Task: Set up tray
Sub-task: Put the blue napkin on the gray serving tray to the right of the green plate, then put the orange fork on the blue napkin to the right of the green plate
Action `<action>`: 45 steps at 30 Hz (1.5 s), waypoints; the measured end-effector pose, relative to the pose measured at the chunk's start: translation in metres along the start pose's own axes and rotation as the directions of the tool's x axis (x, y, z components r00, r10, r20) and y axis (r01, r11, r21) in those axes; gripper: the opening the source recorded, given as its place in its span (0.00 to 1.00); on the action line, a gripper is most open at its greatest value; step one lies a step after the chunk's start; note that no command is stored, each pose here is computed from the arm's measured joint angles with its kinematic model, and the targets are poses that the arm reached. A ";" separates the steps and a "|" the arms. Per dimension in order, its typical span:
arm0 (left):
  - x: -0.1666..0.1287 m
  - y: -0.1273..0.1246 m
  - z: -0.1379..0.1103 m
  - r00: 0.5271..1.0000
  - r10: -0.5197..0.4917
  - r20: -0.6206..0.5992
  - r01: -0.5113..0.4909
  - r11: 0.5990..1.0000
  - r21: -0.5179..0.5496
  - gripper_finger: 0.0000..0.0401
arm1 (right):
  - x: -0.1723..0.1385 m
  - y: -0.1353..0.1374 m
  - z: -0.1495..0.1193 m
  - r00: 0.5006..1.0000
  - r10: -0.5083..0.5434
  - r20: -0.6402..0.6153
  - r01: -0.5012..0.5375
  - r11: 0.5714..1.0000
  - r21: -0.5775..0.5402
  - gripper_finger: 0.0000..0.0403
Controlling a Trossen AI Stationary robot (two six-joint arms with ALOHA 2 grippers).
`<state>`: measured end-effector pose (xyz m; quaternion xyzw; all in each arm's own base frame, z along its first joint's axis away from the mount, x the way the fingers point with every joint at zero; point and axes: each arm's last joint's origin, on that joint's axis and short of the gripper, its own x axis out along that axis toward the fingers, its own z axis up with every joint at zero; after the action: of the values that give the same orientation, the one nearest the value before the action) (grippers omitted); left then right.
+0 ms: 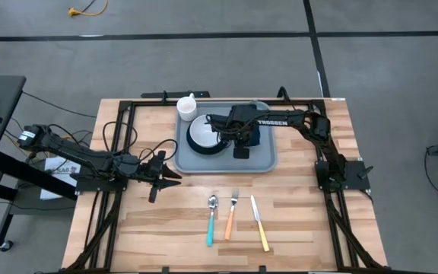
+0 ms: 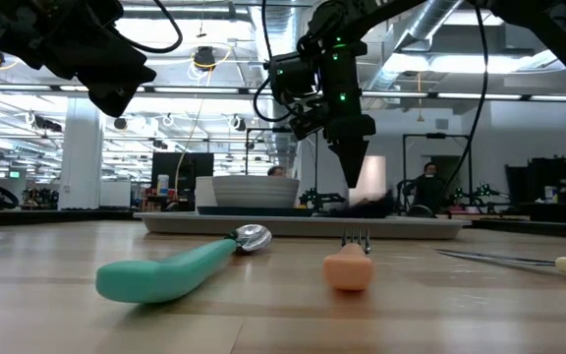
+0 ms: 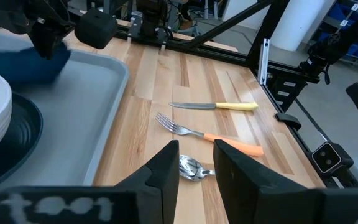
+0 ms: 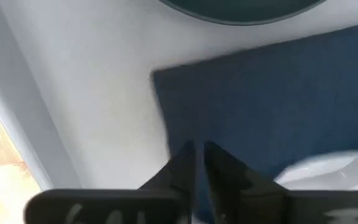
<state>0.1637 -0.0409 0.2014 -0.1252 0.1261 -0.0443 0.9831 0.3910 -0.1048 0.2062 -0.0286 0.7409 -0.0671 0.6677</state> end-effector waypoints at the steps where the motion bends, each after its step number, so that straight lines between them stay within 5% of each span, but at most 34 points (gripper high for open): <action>1: 0.000 0.000 0.000 1.000 0.000 0.000 0.000 1.000 0.000 0.22 | 0.000 0.000 0.000 1.000 0.000 0.000 0.000 1.000 0.000 0.10; 8: 0.000 0.000 0.000 1.000 0.000 0.000 0.000 1.000 0.000 0.22 | 0.000 0.000 0.000 1.000 0.000 0.000 0.000 1.000 0.000 0.23; 16: 0.000 0.000 0.000 1.000 0.000 0.000 0.000 1.000 0.000 0.22 | -0.017 0.000 -0.017 0.998 0.013 -0.059 -0.012 1.000 0.010 0.25; 26: 0.000 0.000 -0.001 1.000 0.005 -0.006 -0.005 1.000 -0.015 0.22 | -0.078 -0.004 -0.044 0.973 0.109 0.201 -0.136 0.983 0.125 0.25; 32: 0.000 0.001 0.000 0.999 0.034 0.002 -0.033 0.998 -0.054 0.22 | -0.086 0.008 -0.061 0.925 0.083 0.370 -0.131 0.986 0.107 0.25; 40: 0.002 -0.003 -0.004 0.997 0.080 0.004 -0.079 0.994 -0.070 0.22 | -0.031 0.038 -0.101 0.851 0.056 0.523 -0.176 0.967 0.184 0.25; 45: 0.012 -0.007 -0.012 0.995 0.101 -0.027 -0.102 0.993 -0.051 0.22 | -0.005 0.065 -0.117 0.700 -0.031 0.713 -0.242 0.930 0.278 0.25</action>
<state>0.1717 -0.0524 0.1888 -0.1439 0.1452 0.0074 0.9789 0.2782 -0.0328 0.2139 0.1108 0.4044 -0.1430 0.8965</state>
